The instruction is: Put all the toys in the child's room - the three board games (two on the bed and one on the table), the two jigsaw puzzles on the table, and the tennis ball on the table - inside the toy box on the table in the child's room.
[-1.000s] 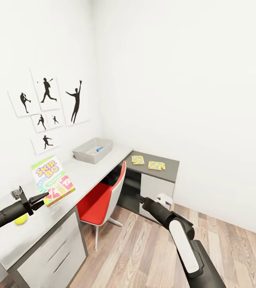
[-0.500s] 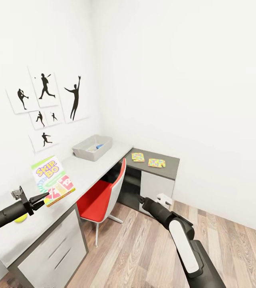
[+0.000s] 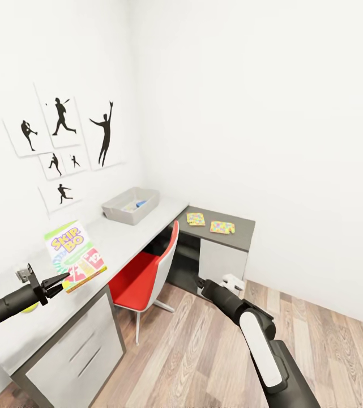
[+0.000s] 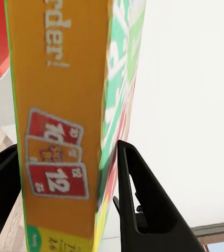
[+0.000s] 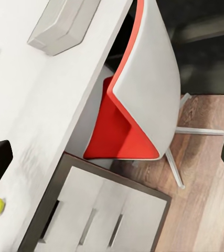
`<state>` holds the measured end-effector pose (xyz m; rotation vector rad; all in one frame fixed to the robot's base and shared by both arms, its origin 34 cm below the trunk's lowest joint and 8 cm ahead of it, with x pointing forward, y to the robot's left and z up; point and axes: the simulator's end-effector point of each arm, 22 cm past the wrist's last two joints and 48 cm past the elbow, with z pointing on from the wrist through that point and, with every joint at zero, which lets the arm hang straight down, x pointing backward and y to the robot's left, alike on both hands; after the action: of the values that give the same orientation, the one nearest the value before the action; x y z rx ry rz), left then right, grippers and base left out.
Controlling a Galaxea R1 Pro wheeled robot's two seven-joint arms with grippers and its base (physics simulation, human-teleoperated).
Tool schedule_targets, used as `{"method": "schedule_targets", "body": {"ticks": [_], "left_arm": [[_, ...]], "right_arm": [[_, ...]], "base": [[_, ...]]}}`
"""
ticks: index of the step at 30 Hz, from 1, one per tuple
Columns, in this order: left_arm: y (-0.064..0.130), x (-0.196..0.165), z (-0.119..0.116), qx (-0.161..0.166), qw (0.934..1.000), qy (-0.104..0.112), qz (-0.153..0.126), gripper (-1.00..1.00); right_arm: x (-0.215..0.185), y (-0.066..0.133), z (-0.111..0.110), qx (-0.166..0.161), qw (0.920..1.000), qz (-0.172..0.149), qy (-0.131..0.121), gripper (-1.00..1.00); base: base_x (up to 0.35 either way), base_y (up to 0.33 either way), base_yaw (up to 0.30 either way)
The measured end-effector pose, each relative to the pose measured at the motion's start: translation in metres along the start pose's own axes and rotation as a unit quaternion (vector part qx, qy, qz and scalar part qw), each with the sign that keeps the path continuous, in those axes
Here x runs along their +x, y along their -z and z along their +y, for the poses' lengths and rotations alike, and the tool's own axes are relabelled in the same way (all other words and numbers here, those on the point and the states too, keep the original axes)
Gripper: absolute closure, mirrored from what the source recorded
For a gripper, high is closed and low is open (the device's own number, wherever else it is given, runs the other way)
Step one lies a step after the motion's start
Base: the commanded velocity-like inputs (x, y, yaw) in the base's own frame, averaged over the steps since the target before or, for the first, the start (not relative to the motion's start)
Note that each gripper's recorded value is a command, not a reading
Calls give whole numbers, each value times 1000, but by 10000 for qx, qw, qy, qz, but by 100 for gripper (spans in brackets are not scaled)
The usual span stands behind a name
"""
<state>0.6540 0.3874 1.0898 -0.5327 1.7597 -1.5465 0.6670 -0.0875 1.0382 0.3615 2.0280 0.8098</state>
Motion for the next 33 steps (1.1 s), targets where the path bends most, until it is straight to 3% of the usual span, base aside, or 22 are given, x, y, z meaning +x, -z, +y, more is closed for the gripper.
{"method": "schedule_targets", "body": {"ticks": [23,33], "left_arm": [[1,-1,0,3,10000,-1,-11,100],[1,-1,-5,32,10000,-39,-23,100]], "right_arm": [[-1,0,2,-14,10000,-10,6,-100],[-2,2,6,-49,10000,-27,44,-100]], "base": [[3,-1,0],[184,-144,70]]}}
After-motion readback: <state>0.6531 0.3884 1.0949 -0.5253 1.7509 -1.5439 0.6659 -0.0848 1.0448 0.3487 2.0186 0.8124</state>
